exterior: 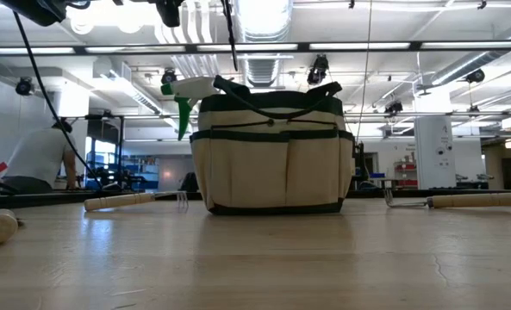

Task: Pick & Place Garden tools in Gardening bag
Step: Put the green shear scissors into the gardening bag

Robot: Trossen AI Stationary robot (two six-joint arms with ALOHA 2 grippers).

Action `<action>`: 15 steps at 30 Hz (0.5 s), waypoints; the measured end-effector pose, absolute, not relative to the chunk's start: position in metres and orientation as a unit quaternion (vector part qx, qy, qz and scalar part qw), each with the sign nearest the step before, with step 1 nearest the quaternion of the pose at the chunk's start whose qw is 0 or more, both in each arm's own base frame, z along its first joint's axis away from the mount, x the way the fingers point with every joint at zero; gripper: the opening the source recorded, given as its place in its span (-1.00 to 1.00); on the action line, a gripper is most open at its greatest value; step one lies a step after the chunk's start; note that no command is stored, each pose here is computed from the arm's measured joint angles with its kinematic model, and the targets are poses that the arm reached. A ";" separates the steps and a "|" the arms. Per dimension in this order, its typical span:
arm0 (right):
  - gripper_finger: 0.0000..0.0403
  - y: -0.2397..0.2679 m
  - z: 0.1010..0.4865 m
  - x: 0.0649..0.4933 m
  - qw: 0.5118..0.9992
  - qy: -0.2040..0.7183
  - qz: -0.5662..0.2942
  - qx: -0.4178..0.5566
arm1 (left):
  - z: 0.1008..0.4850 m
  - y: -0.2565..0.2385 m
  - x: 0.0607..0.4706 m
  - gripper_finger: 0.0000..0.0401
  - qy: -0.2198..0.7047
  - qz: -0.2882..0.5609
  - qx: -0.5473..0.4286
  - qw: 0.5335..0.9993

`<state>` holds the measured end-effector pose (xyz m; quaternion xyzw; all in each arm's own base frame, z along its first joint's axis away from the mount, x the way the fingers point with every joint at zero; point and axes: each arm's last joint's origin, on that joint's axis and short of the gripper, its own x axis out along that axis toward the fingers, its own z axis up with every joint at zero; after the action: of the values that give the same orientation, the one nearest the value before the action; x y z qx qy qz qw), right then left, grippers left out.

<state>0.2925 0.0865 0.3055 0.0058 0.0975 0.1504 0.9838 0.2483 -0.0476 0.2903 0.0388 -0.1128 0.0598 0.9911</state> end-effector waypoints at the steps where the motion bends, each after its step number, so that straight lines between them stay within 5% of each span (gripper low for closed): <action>1: -0.33 0.088 0.306 0.298 0.984 0.096 0.148 -0.001 | 0.290 -0.048 0.248 -0.87 -0.113 0.060 0.039 0.991; 15: -0.33 0.094 0.317 0.337 0.992 0.090 0.045 -0.079 | 0.288 -0.048 0.249 -0.87 -0.106 0.059 0.041 0.992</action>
<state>0.3374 0.0939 0.3169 -0.0794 0.0901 0.0446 0.9918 0.2485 -0.0476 0.2885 0.0406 -0.1061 0.0594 0.9918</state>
